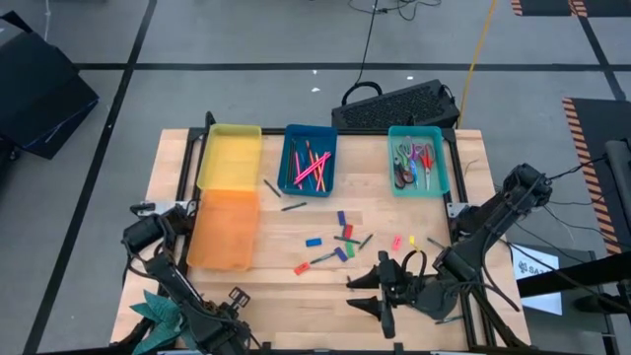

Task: Sort crayons/erasers/pens/pencils in bins
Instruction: Put the green crayon into the orange bin

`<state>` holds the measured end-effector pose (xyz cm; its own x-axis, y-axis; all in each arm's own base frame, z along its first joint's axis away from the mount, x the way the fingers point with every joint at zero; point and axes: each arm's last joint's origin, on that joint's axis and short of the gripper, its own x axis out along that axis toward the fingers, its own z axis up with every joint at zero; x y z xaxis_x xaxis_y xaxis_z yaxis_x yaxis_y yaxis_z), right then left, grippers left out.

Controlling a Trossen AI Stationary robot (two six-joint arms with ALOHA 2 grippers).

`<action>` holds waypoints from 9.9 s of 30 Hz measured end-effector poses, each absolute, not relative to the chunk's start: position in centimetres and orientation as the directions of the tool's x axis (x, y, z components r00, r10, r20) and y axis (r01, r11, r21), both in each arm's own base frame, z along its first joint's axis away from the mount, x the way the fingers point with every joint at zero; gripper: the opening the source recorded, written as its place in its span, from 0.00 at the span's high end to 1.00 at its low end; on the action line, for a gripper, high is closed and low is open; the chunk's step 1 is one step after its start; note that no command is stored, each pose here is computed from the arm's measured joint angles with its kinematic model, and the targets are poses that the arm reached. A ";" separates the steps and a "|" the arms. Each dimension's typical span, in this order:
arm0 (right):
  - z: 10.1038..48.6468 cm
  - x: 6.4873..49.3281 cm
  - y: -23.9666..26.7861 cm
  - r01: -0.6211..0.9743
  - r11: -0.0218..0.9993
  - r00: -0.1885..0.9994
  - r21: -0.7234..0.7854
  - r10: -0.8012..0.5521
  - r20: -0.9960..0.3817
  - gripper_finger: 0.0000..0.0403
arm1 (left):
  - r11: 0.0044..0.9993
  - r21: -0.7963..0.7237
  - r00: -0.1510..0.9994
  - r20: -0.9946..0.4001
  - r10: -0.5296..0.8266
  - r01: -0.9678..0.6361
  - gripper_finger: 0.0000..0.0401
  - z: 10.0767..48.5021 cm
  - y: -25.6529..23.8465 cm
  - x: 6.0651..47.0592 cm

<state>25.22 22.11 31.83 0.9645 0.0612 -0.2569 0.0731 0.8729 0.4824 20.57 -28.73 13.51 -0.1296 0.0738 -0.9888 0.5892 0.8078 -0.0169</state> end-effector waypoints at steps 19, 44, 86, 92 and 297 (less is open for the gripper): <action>32.3 26.3 21.2 0.080 0.862 0.977 0.501 0.033 -0.213 0.55 | 0.926 0.286 0.252 -0.942 0.223 0.247 0.92 27.9 -18.3 21.9; 24.3 33.8 17.5 0.089 0.978 0.765 0.187 0.053 -0.641 0.63 | 0.863 -0.052 0.180 -0.983 0.046 -0.503 0.92 16.0 -3.0 17.3; 10.5 34.2 7.7 -0.332 0.939 0.471 -0.094 0.079 -0.879 0.96 | 0.827 -0.451 0.870 -0.486 0.086 -0.334 0.65 31.1 -4.4 17.7; 11.9 34.8 8.4 -0.360 0.917 0.506 -0.171 0.038 -0.862 0.95 | 0.736 -0.572 0.841 -0.541 -0.008 -0.361 0.57 30.3 -4.7 18.5; 14.2 46.8 -2.2 0.702 0.680 0.608 0.212 -0.417 -0.675 0.48 | 0.417 -0.282 0.278 -0.958 -0.074 -0.864 0.76 20.4 -3.6 14.9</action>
